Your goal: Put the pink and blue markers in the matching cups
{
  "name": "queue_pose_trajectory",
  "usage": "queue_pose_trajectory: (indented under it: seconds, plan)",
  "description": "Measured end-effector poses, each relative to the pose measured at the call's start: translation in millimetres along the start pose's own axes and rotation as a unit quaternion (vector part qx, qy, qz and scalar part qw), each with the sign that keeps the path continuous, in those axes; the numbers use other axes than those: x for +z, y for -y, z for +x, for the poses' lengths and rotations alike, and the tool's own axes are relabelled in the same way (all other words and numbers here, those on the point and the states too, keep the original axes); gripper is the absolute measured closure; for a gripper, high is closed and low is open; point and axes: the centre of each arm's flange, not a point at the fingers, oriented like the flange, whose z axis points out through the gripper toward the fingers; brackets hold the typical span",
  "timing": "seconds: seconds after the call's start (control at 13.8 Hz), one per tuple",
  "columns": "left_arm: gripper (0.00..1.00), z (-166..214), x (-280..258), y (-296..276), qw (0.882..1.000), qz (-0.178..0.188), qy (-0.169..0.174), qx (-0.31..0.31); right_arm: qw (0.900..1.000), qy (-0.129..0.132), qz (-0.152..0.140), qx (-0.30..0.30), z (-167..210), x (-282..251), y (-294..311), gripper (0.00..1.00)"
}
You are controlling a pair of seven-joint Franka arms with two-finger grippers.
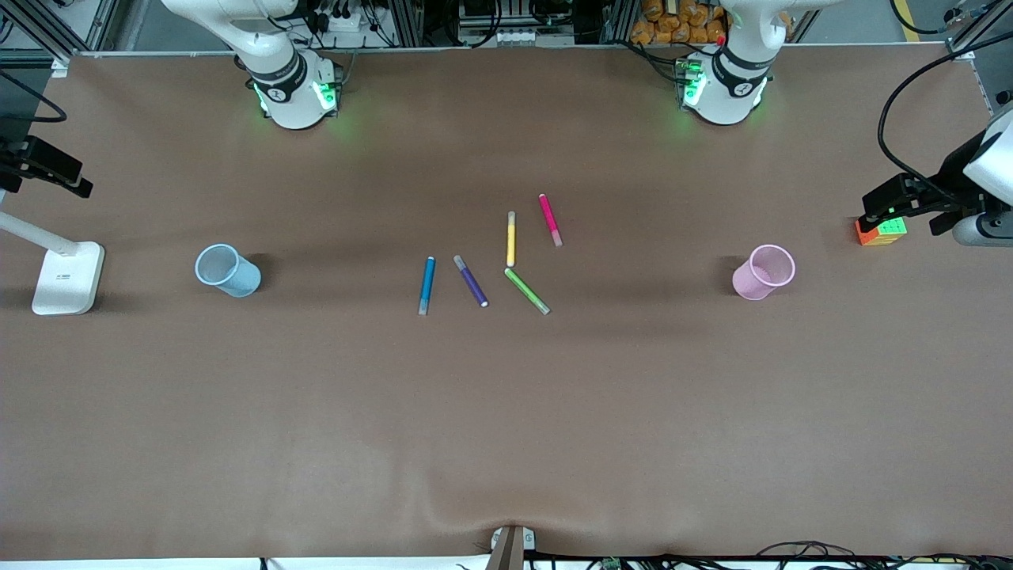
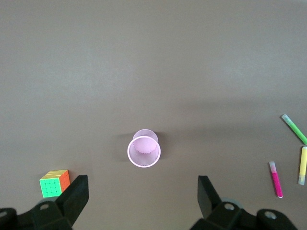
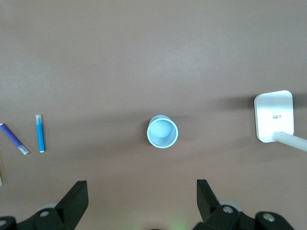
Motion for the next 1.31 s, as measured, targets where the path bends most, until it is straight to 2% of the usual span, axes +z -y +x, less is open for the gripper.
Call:
queue_pose_trajectory:
  seconds: [1.02,1.31]
  plan:
    - [0.00,1,3,-5,1.000,0.000,0.003,0.004,1.000,0.000,0.000,0.000,0,0,0,0.00]
    - [0.00,2,10,-5,1.000,-0.001,0.015,0.005,1.000,0.000,0.000,0.000,0,0,0,0.00]
